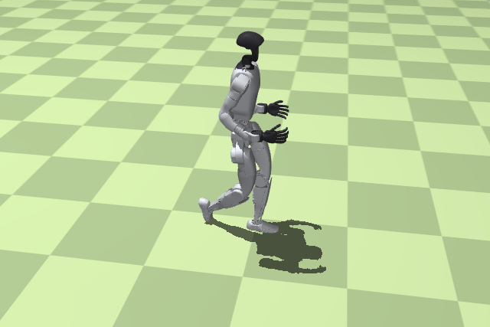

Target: Walk run

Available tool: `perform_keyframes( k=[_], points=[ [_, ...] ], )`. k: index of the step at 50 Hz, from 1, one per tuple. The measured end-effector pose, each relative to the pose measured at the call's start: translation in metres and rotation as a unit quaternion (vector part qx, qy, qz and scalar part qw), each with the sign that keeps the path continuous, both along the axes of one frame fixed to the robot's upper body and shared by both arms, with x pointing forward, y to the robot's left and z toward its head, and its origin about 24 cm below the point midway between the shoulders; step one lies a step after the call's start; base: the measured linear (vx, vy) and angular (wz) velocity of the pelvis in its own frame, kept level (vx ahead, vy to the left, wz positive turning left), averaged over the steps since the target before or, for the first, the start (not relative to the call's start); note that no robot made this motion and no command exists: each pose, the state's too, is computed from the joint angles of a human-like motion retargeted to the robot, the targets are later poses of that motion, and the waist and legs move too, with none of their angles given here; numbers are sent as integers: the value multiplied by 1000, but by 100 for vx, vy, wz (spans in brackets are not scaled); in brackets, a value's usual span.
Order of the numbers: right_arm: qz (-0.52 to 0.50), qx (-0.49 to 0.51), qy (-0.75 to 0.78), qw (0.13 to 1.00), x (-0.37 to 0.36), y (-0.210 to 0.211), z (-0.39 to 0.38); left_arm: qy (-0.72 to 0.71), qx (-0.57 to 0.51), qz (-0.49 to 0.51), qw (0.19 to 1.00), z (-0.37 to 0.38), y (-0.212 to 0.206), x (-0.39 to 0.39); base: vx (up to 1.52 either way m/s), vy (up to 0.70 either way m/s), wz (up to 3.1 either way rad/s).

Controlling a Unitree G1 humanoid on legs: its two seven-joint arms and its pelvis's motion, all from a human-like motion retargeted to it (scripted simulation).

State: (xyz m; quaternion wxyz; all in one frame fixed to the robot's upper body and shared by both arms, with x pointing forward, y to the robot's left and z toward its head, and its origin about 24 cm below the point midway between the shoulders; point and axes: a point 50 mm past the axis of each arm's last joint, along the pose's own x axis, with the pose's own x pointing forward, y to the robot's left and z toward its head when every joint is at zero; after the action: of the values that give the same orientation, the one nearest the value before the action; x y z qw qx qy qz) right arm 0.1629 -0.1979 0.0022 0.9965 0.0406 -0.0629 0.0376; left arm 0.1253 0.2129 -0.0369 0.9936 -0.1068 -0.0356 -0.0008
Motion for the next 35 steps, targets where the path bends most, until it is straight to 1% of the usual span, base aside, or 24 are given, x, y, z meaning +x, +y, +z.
perform_keyframes(
  k=[2, 5, 8, 11, 14, 18, 21, 23, 25, 26, 30, 33, 35],
  points=[
    [29, 8, 9, 1000, 4, 8, -5, -66, -4, 23, 998, 19, -1, 32, 141, -37, -54],
    [46, 20, 44, 998, -2, 11, -18, -146, -52, -10, 988, 47, -23, 76, 109, -33, -51],
    [37, -9, 60, 997, -12, 2, -22, -217, -82, -36, 972, 79, -33, 102, 133, -32, 44],
    [24, -39, 75, 996, -22, -9, -23, -257, -70, -58, 962, 101, -35, 111, 142, -29, 114],
    [20, -58, 89, 994, -28, -16, -24, -268, -28, -75, 960, 110, -30, 112, 134, -32, 80],
    [16, -57, 77, 995, -21, -12, -20, -235, 43, -94, 966, 106, -19, 115, 148, -55, -6],
    [23, -44, 57, 997, -16, 0, -13, -191, 65, -110, 973, 89, -10, 105, 160, -67, -45],
    [4, -19, 36, 999, -10, -2, -5, -159, 75, -132, 976, 71, -15, 91, 159, -67, -43],
    [-10, -2, 5, 1000, 5, -9, 6, -129, 68, -126, 981, 53, -27, 80, 120, -35, 7],
    [1, 6, -2, 1000, 10, -3, 7, -111, 53, -105, 987, 44, -31, 69, 136, -29, -26],
    [-4, 43, -25, 999, 21, 7, 11, -50, -37, -37, 997, 13, -40, 28, 119, -19, -30],
    [-8, 72, -19, 997, 19, 11, 7, -5, -69, -23, 997, -3, -32, -1, 166, -32, -105],
    [-15, 85, -9, 996, 14, 9, 3, 13, -61, -24, 998, -7, -22, -14, 119, -23, -102]
  ],
)
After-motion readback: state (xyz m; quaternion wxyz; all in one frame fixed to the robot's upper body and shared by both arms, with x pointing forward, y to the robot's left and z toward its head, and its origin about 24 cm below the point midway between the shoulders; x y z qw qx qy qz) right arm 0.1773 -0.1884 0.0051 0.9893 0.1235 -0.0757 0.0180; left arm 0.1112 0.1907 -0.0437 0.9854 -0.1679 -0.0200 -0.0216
